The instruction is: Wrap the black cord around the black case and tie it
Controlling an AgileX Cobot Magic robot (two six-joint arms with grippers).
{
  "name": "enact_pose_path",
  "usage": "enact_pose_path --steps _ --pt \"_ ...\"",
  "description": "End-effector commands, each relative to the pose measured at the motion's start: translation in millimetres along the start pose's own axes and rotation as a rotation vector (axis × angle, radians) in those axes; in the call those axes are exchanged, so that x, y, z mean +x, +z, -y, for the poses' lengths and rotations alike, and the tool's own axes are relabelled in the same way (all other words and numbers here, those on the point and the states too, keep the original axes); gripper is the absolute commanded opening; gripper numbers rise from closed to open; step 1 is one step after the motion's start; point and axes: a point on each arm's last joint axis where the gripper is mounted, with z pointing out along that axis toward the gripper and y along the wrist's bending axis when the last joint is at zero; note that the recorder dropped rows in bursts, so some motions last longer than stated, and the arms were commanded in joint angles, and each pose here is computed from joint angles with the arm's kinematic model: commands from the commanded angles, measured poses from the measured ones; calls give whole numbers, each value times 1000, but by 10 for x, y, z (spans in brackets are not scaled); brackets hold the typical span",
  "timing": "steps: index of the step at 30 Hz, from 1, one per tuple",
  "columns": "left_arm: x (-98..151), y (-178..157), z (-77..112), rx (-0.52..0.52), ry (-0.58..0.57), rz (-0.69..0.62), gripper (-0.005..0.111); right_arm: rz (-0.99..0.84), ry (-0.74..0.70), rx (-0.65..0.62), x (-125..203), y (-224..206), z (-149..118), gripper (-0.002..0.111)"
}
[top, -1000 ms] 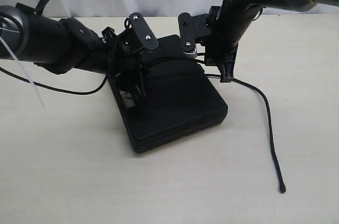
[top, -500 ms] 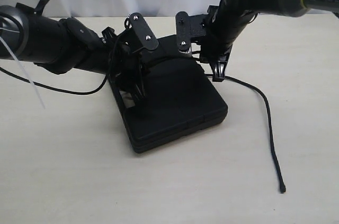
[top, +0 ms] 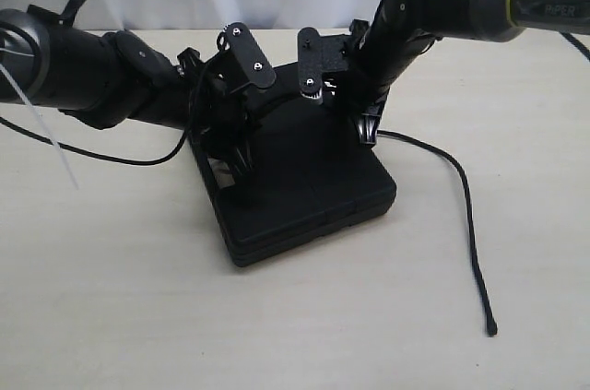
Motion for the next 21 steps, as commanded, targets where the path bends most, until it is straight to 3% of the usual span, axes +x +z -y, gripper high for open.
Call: enact_pose_path --steps 1,3,7,10,16,19,21 --pt "11 6 24 9 -7 -4 0 7 2 -24 -8 12 -30 5" --pt "11 6 24 9 -7 -4 0 8 2 -22 -8 12 -29 12" --pt "11 6 24 9 -7 -4 0 10 21 -17 -11 4 -23 47" --pt "11 6 24 9 -7 -4 0 15 59 -6 -25 -81 -1 57" --pt "11 6 33 19 -11 -4 0 16 81 -13 -44 -339 10 55" --pt "11 6 31 17 -11 -4 0 29 182 15 -46 -444 47 41" --pt "11 6 31 17 -11 -4 0 62 343 93 32 -570 166 33"
